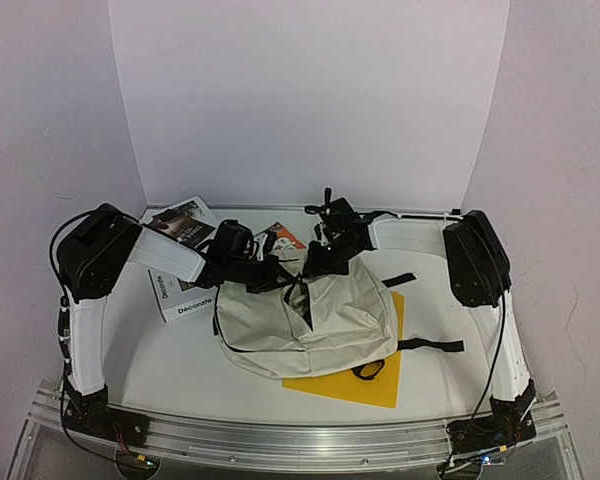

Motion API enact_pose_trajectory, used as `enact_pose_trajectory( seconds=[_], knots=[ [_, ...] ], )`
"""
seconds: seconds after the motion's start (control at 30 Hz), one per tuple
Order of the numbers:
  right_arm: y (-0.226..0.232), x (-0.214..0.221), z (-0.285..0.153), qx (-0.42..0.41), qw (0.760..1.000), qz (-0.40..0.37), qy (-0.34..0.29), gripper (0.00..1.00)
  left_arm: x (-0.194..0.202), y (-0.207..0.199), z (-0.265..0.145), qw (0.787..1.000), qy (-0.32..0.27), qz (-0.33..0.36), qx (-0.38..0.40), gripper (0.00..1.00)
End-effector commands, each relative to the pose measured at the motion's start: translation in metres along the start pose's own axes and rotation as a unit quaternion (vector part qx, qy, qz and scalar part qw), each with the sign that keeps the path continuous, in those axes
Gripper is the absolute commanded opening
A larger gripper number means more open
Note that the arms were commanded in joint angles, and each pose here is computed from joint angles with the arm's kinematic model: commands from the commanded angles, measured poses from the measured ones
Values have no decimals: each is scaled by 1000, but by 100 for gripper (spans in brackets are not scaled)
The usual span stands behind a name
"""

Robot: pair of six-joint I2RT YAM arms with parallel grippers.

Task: Pack the student bag
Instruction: Zip the student bag at the center of the board.

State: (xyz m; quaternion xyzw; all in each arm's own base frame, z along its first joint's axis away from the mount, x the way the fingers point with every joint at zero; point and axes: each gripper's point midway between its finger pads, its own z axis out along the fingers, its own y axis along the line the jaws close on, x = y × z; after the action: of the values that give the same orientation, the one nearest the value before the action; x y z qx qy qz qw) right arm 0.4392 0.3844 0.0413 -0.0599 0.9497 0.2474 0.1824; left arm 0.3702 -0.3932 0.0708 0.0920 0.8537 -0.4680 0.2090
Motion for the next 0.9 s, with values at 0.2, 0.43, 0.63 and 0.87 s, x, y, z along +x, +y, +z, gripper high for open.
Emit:
enact_pose_trajectory(
  seconds=[0.2, 0.43, 0.63, 0.87],
  knots=[
    [31, 19, 16, -89, 995, 38, 36, 26, -1, 3, 6, 1000, 7, 6, -10, 0],
    [33, 17, 12, -92, 994, 40, 30, 6, -1, 6, 4, 1000, 2, 3, -21, 0],
    [56, -5, -26, -130, 991, 32, -18, 0, -2, 9, -2, 999, -6, -2, -34, 0],
    [78, -14, -70, -176, 983, 26, -56, 0, -15, 1, -21, 999, -26, -5, -46, 24]
  ],
)
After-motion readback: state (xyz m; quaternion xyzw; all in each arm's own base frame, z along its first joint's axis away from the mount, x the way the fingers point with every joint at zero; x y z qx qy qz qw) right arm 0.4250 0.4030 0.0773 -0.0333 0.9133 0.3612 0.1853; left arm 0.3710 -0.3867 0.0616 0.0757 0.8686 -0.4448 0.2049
